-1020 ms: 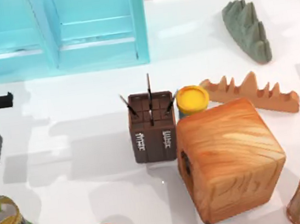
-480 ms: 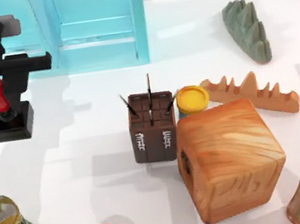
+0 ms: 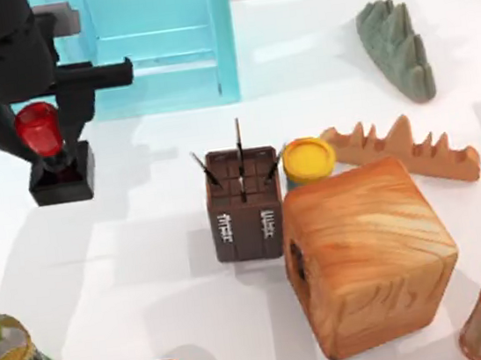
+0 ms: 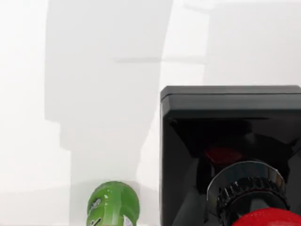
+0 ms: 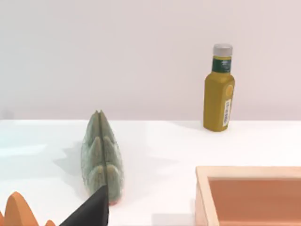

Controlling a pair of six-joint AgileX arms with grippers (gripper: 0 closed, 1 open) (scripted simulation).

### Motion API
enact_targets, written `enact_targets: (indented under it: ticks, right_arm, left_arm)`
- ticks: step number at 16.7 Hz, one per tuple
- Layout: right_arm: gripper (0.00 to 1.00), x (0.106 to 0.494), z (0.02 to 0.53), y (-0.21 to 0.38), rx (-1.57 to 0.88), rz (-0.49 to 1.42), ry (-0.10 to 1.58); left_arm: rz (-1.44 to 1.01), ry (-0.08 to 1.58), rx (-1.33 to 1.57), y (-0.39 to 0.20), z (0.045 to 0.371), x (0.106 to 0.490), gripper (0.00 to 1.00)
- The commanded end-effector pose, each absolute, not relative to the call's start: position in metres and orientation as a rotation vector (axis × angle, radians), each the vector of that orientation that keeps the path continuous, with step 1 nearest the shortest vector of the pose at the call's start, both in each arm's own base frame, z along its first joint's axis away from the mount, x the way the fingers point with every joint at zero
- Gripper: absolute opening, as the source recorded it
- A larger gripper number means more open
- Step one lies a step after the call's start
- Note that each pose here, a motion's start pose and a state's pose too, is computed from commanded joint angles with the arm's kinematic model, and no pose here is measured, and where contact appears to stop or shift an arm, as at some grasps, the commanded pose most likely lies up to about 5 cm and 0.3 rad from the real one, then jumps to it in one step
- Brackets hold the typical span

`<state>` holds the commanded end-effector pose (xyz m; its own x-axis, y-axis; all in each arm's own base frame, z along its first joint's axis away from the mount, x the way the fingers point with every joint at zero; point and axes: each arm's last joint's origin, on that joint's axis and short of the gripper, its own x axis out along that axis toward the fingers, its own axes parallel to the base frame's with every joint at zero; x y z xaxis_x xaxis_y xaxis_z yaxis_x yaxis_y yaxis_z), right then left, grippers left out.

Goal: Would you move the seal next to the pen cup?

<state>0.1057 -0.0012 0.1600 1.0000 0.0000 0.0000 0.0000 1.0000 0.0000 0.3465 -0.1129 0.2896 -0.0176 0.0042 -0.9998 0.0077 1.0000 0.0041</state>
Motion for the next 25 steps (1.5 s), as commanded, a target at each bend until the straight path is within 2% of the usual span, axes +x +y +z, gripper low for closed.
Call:
enact_targets:
  ticks: [6,20,25]
  right_arm:
    - [1.0,0.106,0.16,-0.001,0.0,0.0,0.0]
    - [1.0,0.106,0.16,-0.001,0.0,0.0,0.0]
    - [1.0,0.106,0.16,-0.001,0.0,0.0,0.0]
  left_arm:
    - [-0.016,1.571,0.015,-0.178,0.293,0.355,0.0]
    - [-0.016,1.571,0.015,-0.179,0.278,0.355,0.0]
    - [-0.016,1.571,0.015,-0.179,0.278,0.355,0.38]
